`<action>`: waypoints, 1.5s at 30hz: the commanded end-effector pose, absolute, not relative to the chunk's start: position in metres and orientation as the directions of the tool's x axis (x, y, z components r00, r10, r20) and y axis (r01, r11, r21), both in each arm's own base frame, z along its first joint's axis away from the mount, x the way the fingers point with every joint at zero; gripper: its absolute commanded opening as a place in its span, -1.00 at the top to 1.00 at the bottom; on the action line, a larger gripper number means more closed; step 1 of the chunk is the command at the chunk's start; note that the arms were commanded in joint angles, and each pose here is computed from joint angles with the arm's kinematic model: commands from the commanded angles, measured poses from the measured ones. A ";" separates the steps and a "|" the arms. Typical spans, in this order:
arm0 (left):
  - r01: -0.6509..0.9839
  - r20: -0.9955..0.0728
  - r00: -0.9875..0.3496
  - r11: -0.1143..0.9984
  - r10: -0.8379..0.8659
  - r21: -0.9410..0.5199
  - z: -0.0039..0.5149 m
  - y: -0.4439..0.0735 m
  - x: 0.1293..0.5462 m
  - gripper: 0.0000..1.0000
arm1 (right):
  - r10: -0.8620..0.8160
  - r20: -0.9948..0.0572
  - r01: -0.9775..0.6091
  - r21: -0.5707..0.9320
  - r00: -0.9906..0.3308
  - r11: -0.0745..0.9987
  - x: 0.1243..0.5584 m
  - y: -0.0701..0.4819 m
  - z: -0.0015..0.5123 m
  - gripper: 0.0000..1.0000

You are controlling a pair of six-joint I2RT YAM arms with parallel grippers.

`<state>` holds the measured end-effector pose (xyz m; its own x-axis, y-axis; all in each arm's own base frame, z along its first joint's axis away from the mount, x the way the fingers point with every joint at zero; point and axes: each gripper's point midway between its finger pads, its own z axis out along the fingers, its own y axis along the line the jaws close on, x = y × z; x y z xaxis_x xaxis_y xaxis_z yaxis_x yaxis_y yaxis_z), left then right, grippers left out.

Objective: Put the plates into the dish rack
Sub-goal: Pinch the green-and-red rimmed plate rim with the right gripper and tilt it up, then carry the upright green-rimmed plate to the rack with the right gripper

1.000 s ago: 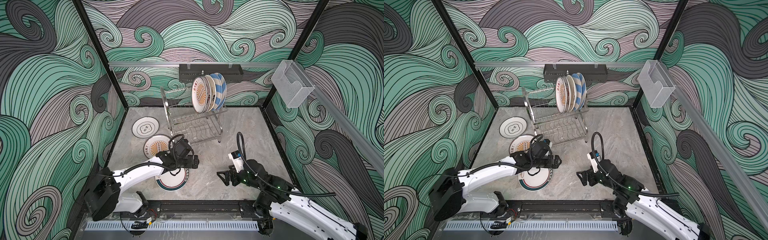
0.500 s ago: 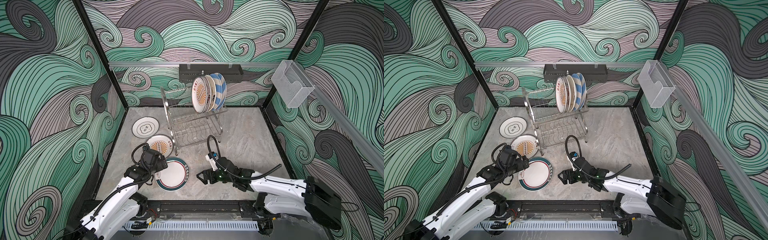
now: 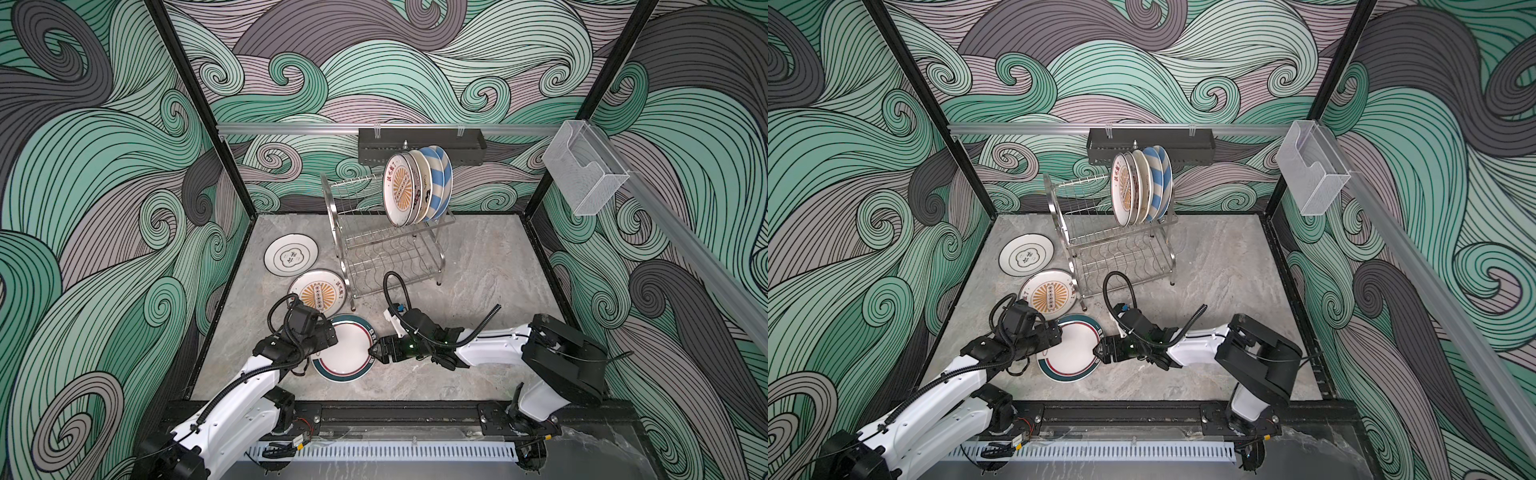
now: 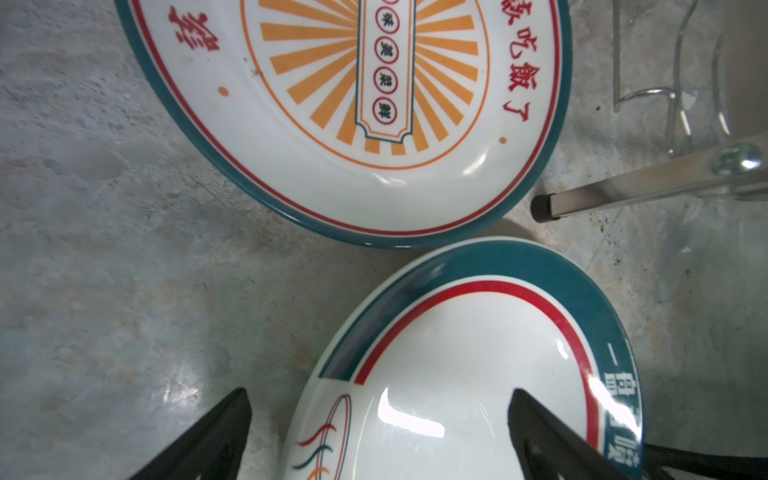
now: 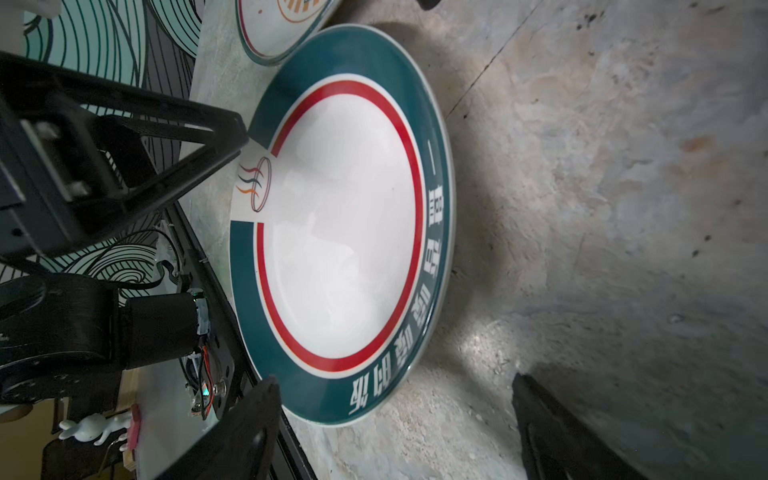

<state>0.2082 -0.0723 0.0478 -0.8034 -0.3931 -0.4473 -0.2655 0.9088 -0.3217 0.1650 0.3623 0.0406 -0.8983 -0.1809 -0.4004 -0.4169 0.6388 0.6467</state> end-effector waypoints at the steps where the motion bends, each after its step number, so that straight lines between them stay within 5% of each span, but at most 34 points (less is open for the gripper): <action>1: -0.252 -0.428 -0.801 0.884 -0.419 -0.395 0.051 -0.083 0.211 -0.97 | -0.152 -0.402 -0.407 0.685 -0.903 0.605 0.168 0.376 0.048 -0.72; 18: -0.206 -0.351 -0.846 0.854 -0.401 -0.477 0.048 -0.102 0.196 -0.97 | -0.110 -0.351 -0.336 0.690 -0.930 0.641 0.171 0.373 0.024 -0.43; 34: -0.142 -0.334 -0.867 0.826 -0.370 -0.545 0.052 -0.117 0.189 -0.97 | -0.046 -0.357 -0.303 0.710 -0.933 0.635 0.180 0.366 0.033 0.46; 45: -0.115 -0.353 -0.871 0.838 -0.343 -0.533 0.061 -0.119 0.187 -0.97 | -0.013 -0.354 -0.278 0.711 -0.935 0.646 0.185 0.360 0.041 0.71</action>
<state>0.1848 -0.1121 0.0470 -0.8695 -0.3615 -0.3364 -0.1532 0.8451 -0.5122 0.1801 0.3594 0.0257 -0.9450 -0.0371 -0.3251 -0.2661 0.6654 0.6975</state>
